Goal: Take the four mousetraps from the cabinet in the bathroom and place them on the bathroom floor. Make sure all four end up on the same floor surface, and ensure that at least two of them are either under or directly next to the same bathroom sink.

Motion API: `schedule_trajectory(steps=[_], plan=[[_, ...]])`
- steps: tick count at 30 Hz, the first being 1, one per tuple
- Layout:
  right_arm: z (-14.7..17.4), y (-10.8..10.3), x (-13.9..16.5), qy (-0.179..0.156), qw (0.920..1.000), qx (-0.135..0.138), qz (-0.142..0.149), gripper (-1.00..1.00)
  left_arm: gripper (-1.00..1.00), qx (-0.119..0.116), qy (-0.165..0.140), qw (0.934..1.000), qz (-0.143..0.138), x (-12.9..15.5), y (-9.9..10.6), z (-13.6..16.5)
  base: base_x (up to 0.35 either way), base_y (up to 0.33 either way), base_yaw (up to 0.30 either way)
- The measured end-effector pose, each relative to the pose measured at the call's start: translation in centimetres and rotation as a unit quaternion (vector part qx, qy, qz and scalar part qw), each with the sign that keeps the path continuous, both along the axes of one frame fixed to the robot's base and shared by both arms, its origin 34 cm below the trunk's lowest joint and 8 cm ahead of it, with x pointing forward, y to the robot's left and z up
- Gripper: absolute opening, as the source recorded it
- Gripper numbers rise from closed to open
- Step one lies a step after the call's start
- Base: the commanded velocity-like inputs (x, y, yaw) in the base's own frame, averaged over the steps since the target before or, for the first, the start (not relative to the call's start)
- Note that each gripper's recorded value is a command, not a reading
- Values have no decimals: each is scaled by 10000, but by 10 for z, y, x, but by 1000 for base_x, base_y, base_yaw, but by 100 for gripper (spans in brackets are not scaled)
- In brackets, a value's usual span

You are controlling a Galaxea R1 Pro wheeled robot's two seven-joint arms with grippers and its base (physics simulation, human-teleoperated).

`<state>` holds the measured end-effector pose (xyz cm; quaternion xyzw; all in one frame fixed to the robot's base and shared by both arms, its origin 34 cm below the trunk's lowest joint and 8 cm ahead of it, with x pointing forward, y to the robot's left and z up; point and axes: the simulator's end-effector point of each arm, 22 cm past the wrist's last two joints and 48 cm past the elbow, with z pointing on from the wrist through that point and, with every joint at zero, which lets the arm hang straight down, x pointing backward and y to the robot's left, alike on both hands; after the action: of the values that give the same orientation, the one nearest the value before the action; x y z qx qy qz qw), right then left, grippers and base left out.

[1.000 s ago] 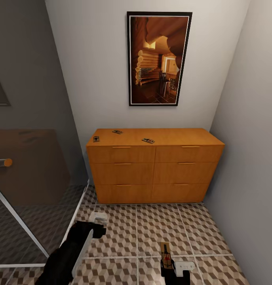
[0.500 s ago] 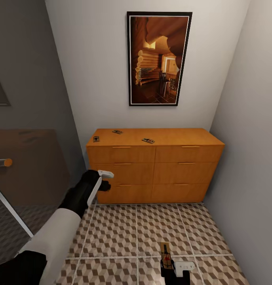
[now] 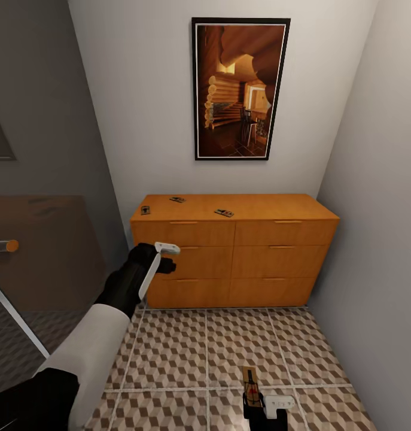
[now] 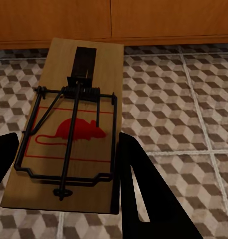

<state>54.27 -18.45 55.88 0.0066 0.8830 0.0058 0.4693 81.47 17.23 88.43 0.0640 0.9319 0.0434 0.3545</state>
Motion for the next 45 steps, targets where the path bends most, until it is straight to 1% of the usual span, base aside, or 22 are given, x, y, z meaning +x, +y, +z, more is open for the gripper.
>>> schedule_trajectory(steps=[7,19,24,29,31,35,40,45], plan=[[0,0,0,-1,10000,1,6,-100,100,-26,-128,9999,-2,3,0,11,33,0,0],[-3,-2,-4,49,10000,-24,-8,-100,100,-35,-154,9999,0,3,0,13,222,0,0],[-17,0,-32,267,9996,-24,29,-100,100,-35,-156,9999,0,4,0,13,145,0,0],[-30,0,-68,449,9990,-6,31,-100,100,-37,-160,9999,1,4,0,13,57,0,0],[-28,-1,-74,348,9994,6,12,-100,100,-38,-177,9998,2,4,0,15,16,0,0],[-21,-2,-75,112,9999,23,-34,-100,100,-50,-256,9997,2,6,0,21,6,0,0],[-19,-4,-75,34,10000,18,-69,-100,100,-71,-379,9993,3,8,0,31,1,0,0],[-18,-5,-74,17,10000,20,-73,-100,100,-80,-416,9991,4,9,0,34,0,0,0]])
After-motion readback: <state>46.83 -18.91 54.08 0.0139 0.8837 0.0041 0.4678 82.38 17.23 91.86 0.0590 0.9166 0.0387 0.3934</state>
